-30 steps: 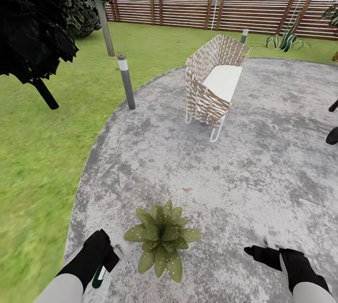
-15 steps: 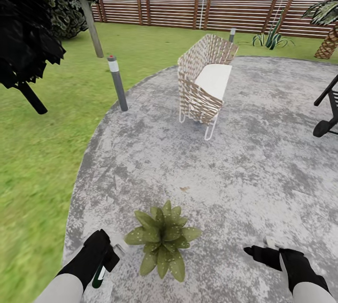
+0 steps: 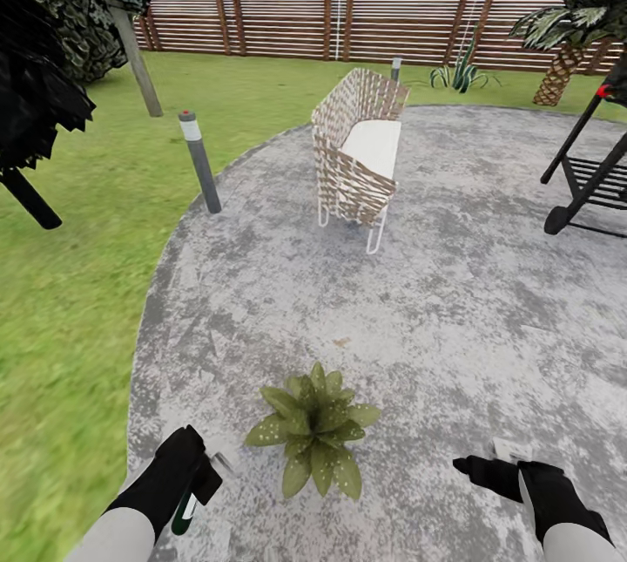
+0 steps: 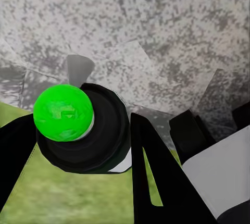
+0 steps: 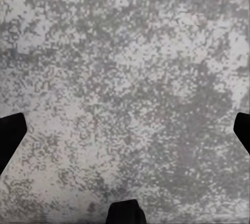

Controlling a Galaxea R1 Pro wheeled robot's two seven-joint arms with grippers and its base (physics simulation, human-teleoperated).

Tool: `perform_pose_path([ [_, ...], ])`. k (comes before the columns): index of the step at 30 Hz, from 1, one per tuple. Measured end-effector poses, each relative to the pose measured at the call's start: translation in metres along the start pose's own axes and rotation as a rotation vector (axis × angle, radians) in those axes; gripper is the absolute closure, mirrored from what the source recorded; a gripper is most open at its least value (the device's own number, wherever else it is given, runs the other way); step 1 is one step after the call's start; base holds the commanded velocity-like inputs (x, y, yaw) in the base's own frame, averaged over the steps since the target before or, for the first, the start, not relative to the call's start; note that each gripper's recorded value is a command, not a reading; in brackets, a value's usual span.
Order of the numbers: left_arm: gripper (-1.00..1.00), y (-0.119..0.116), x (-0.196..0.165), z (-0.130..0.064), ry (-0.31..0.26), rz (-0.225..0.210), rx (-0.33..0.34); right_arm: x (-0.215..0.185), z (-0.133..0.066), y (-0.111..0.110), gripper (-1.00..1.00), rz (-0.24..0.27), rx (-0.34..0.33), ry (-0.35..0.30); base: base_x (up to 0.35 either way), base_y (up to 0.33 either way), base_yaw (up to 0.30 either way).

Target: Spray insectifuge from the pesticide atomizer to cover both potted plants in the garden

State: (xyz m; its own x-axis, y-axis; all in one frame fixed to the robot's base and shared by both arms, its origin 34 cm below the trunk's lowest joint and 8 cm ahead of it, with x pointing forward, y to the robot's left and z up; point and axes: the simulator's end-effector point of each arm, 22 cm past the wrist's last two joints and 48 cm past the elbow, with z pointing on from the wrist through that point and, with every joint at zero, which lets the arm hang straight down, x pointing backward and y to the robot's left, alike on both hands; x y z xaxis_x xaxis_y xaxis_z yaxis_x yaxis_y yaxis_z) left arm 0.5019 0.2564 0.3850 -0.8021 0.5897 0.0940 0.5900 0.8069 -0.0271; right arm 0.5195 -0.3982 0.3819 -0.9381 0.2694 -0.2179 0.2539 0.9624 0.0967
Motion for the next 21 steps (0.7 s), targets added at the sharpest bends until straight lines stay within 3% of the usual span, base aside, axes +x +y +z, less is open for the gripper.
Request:
perform_pose_path([
  [3, 1.0, -0.0005, 0.001, -0.0068, -0.01, 0.0, -0.007, -0.0011, -0.0069, 0.0006, -1.0, 0.0, -0.003, -0.011, -0.167, 0.281, -0.276],
  [7, 1.0, 0.0001, -0.0003, -0.0003, -0.001, 0.0, 0.0, -0.0001, -0.0001, -0.0001, -1.0, 0.0, 0.001, 0.0, -0.107, 0.28, -0.276],
  [15, 1.0, 0.0001, -0.0002, -0.0005, -0.001, 0.0, 0.0, -0.0001, -0.0003, -0.0001, -1.0, 0.0, 0.001, -0.001, 0.046, 0.272, -0.276],
  [21, 1.0, 0.0, -0.0003, -0.0003, -0.001, 0.001, 0.001, -0.0002, -0.0003, -0.0002, -1.0, 0.0, 0.001, -0.001, 0.016, 0.056, -0.274],
])
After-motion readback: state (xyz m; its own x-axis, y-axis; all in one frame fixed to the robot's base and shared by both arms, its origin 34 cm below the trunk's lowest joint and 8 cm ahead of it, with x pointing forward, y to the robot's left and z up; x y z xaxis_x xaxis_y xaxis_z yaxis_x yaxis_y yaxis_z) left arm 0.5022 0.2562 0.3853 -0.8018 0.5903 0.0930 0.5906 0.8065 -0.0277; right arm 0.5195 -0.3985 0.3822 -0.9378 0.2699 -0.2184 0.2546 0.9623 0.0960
